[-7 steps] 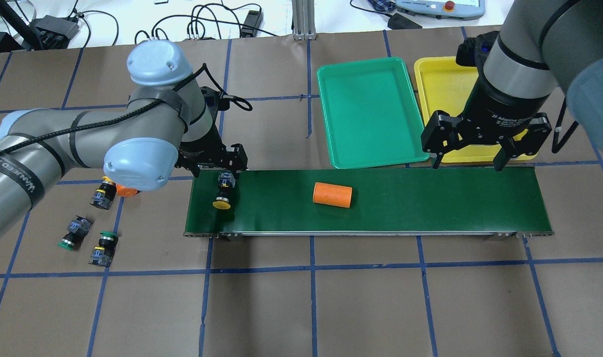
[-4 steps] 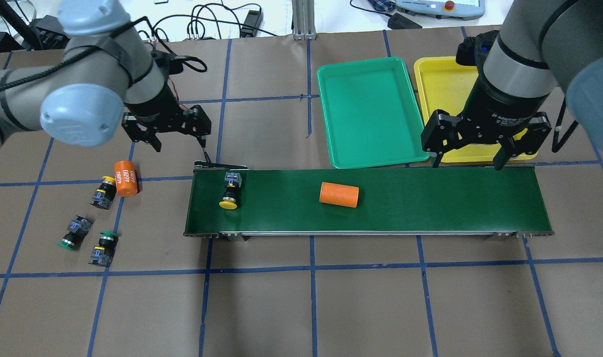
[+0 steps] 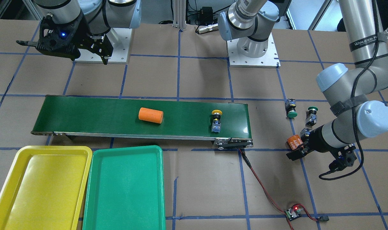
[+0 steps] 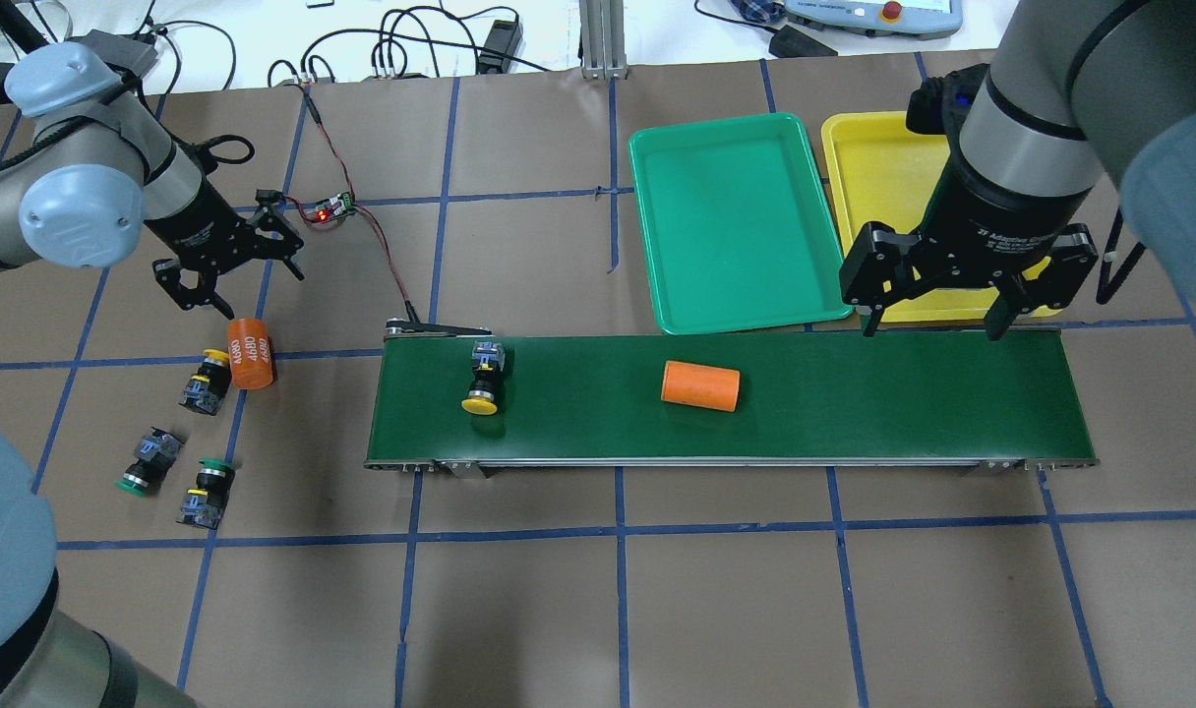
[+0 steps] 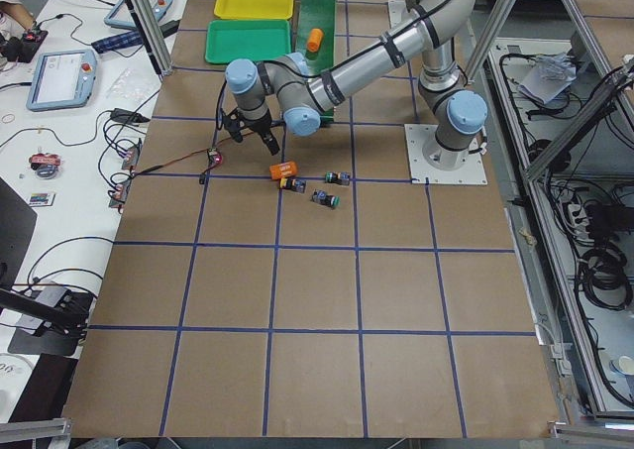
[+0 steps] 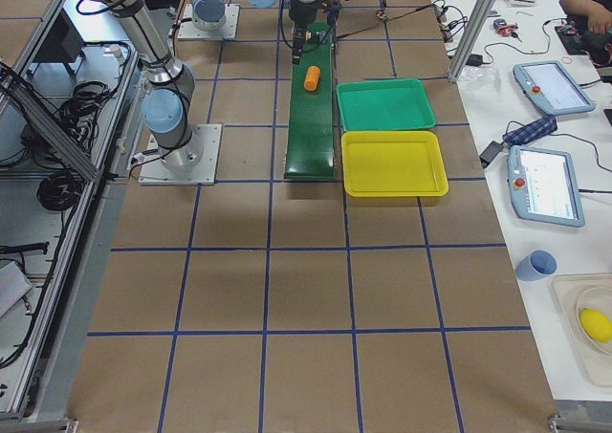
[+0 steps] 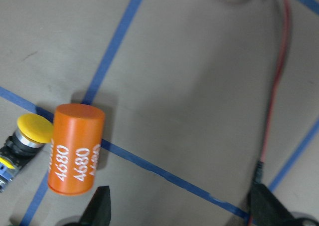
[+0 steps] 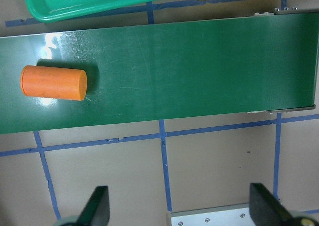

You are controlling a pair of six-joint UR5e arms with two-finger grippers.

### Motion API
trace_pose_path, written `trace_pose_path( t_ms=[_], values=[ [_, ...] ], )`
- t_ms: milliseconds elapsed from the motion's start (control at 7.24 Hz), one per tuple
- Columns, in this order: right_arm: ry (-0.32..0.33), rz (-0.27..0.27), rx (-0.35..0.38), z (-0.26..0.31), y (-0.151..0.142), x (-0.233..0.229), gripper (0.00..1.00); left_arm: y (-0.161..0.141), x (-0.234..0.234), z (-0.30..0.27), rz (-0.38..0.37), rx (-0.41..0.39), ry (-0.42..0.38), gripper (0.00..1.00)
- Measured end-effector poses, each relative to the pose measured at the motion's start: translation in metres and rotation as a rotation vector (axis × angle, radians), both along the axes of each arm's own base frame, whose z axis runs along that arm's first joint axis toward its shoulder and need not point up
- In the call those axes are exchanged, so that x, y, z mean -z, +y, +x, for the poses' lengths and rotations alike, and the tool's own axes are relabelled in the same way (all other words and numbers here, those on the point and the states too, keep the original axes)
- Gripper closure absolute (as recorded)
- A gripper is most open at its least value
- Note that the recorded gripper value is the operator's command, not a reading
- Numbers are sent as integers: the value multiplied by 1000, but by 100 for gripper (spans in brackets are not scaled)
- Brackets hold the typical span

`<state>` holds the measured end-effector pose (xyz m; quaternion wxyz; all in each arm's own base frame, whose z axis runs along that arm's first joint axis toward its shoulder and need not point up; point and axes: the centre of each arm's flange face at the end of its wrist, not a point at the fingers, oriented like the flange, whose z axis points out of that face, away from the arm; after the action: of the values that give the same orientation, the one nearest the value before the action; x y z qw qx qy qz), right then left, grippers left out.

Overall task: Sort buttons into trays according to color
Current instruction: 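Move the left gripper to the second orange cylinder and grasp it, then carry the orange cylinder onto the belt and release it with the left gripper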

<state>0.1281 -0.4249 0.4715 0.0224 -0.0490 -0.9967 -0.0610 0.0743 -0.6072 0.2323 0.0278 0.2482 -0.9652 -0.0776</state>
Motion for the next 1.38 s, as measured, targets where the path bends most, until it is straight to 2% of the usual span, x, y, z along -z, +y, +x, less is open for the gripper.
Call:
trace_pose_path(
  t_ms=[276,414,553,691,829,967,1381],
  values=[
    [8,-4,2,-1,-1,0,0,7,25,10,18,51,-18,0],
    [6,-7,4,-1,-1,0,0,13,35,10,30,59,-22,5],
    [3,-6,5,0,-2,0,0,18,46,11,52,67,-35,18],
    [2,-5,7,0,-1,1,0,22,54,13,73,73,-51,45],
    [1,-3,6,0,-1,1,0,24,60,13,86,72,-58,93],
    [-1,-3,8,1,-2,2,0,23,61,14,88,69,-60,100],
    [-5,-31,2,2,-9,3,0,20,37,6,61,45,-67,100]
  ],
)
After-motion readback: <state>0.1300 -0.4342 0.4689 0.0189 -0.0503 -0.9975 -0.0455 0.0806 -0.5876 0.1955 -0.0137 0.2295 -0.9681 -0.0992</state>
